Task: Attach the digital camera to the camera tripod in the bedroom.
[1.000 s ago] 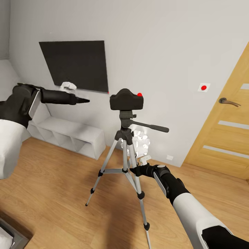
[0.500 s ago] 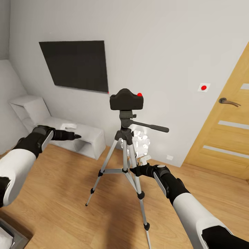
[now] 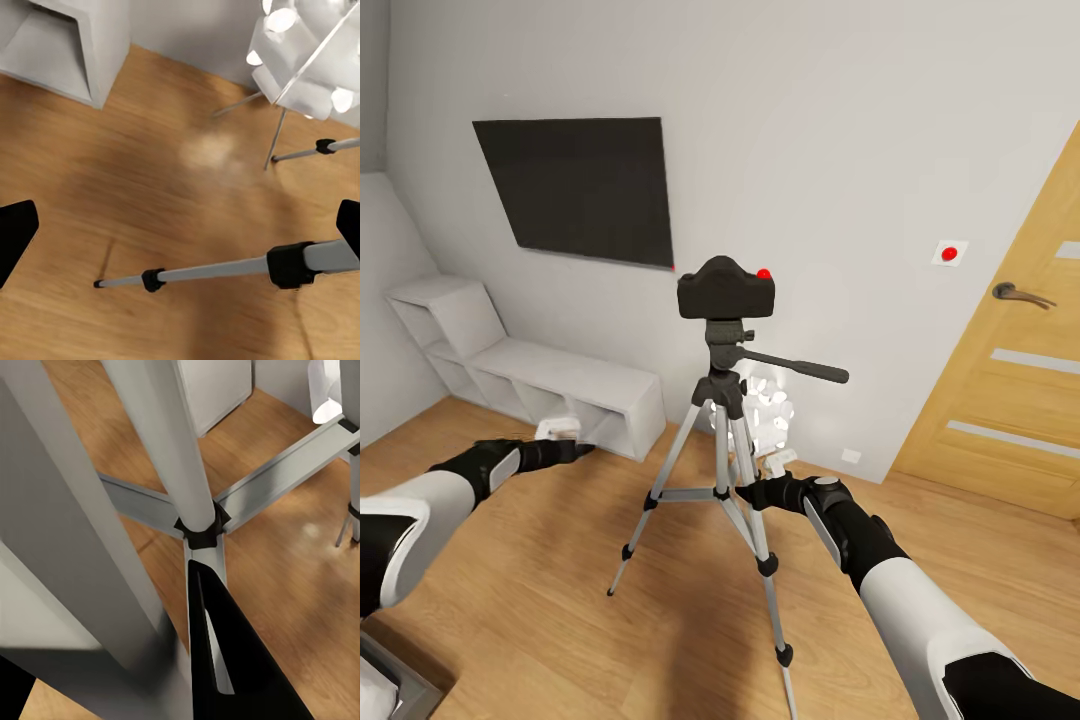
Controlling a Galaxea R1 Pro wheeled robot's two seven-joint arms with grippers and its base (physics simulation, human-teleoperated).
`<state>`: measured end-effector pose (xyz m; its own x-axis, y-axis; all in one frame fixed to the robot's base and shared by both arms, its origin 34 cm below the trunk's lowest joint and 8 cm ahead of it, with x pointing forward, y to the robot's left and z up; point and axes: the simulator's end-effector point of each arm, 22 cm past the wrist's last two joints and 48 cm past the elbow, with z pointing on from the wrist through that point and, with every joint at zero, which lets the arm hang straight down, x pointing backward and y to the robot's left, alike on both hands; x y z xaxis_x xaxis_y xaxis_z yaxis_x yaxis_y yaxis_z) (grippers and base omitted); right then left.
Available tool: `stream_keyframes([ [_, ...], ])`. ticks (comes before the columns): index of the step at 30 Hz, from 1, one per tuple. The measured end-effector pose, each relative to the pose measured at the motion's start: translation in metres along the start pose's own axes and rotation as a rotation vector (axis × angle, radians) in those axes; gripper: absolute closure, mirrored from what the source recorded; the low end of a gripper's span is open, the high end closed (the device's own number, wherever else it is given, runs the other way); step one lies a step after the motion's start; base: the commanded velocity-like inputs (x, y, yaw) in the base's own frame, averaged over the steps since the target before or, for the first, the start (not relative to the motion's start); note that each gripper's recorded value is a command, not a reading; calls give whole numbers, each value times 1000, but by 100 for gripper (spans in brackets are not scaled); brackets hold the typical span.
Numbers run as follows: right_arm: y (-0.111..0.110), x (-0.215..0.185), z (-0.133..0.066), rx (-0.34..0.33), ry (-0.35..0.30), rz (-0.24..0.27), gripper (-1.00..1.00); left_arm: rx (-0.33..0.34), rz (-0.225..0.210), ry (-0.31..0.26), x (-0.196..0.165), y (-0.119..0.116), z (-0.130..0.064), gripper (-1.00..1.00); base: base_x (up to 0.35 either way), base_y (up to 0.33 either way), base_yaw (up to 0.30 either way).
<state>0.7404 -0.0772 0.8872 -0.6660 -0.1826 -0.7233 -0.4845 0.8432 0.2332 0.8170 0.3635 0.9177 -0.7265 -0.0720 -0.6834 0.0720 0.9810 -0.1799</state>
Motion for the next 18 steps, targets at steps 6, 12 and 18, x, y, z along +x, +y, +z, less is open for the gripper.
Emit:
stream_keyframes([
  [6, 0, 0, 0, 0, 0, 0, 100, -10, -37, -23, 38, 7, 6, -100, 0, 0, 0],
  [12, 0, 0, 0, -1, 0, 0, 100, -4, -199, -32, 77, 7, 10, -100, 0, 0, 0],
  [18, 0, 0, 0, -1, 0, 0, 100, -17, -385, -4, 145, 12, 10, -100, 0, 0, 0],
])
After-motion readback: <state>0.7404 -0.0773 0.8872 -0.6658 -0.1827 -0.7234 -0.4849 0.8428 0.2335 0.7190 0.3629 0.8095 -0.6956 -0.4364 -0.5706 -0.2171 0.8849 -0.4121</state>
